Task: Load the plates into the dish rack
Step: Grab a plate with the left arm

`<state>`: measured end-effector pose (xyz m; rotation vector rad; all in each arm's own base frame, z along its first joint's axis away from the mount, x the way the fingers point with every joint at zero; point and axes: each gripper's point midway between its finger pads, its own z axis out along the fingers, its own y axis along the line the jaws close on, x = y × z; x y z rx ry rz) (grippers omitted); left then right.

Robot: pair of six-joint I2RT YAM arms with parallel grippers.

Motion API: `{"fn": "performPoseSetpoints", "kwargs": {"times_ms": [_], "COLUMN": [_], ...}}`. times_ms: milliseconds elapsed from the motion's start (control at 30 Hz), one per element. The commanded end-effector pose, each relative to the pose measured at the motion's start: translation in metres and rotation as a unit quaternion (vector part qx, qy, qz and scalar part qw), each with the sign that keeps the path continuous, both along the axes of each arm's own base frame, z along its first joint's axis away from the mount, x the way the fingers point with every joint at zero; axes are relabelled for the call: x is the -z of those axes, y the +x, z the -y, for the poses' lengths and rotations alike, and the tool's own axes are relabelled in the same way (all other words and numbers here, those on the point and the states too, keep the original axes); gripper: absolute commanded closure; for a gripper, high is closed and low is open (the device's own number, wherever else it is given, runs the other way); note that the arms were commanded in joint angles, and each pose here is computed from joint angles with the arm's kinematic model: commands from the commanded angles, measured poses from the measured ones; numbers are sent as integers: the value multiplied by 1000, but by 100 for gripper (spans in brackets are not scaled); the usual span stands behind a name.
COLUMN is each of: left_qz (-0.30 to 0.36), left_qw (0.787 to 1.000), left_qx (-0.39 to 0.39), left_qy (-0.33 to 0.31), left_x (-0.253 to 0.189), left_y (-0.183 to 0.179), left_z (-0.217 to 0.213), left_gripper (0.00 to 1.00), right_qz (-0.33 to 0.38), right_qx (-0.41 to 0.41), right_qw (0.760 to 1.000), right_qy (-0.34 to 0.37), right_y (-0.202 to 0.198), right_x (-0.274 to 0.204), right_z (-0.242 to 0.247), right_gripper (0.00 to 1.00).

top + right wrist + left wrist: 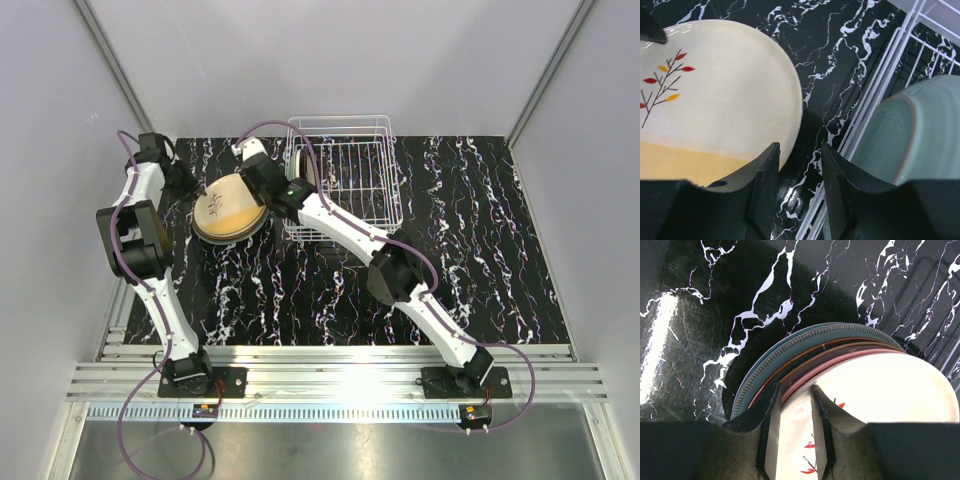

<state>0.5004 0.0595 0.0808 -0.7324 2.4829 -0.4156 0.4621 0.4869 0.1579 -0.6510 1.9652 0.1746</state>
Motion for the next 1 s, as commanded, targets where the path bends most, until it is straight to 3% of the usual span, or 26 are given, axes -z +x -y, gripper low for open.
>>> {"fn": "performPoseSetpoints", "kwargs": {"times_ms": [0, 533, 967], "left_qz": [-20, -26, -43], "left_qw": [999, 999, 999], "left_qx": [15, 15, 8], "left_qy": [-32, -40, -21], "left_x": [4, 10, 18], "left_y": [-6, -7, -16], "left_z": [22, 24, 18], "left_gripper": [75, 90, 90], "right_qz": [26, -40, -48], "right_qx": [64, 70, 65], "right_qw": [996, 991, 993], "right_qy": [58, 105, 83], "right_y": [4, 4, -10], "right_x": [-55, -14, -3], "right_z": [12, -1, -5], "right_gripper": [55, 57, 55]}}
